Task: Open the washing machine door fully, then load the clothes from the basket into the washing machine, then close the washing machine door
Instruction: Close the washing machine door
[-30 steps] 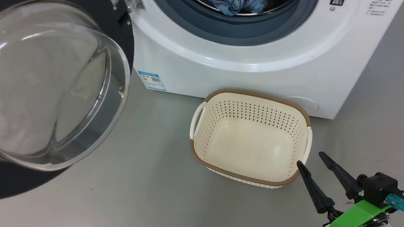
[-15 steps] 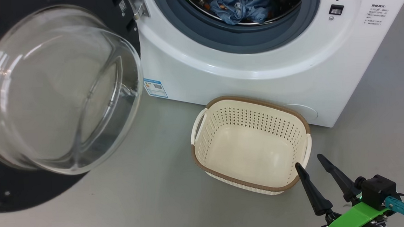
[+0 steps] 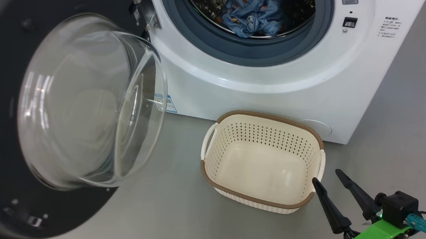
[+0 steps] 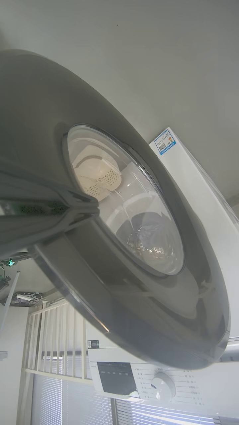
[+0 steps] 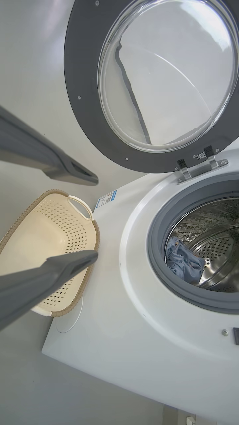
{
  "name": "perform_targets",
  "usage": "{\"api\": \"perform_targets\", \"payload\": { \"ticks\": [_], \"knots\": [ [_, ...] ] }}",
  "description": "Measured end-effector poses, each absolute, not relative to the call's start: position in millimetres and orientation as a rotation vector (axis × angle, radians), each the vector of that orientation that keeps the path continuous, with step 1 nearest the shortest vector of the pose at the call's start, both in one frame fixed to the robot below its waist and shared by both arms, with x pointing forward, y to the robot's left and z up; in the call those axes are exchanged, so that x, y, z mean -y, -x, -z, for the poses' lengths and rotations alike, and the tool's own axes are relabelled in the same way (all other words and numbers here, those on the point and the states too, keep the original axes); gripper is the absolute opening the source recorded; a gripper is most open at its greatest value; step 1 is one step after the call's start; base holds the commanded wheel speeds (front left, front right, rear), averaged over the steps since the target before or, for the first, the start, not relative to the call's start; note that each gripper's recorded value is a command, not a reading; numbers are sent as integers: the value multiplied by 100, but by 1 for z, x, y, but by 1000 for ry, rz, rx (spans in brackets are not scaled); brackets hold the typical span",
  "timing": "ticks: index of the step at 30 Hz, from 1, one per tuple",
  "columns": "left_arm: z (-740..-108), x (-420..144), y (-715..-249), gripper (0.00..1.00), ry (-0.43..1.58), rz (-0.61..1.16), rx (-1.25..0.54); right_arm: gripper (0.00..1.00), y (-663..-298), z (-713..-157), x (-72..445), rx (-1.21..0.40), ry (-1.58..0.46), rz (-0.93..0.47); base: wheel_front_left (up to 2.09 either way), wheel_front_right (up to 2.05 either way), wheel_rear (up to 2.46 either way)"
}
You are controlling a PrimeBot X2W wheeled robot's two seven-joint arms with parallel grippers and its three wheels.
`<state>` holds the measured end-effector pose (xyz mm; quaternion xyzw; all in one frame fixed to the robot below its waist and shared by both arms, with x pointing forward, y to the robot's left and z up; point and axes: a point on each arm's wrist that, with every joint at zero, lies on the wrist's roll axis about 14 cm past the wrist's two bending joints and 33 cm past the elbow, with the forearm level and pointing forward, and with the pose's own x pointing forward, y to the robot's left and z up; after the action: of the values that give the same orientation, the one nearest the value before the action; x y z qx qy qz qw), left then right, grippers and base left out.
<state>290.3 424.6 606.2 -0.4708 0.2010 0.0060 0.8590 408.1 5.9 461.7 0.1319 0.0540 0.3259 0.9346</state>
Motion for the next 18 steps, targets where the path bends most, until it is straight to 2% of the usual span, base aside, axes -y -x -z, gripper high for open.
{"api": "perform_targets", "payload": {
  "ticks": [18],
  "knots": [
    [-622,-290,-308,0,831,499,-576,100,-401,-472,26,-81,-275,-564,0,0,0]
  ]
}}
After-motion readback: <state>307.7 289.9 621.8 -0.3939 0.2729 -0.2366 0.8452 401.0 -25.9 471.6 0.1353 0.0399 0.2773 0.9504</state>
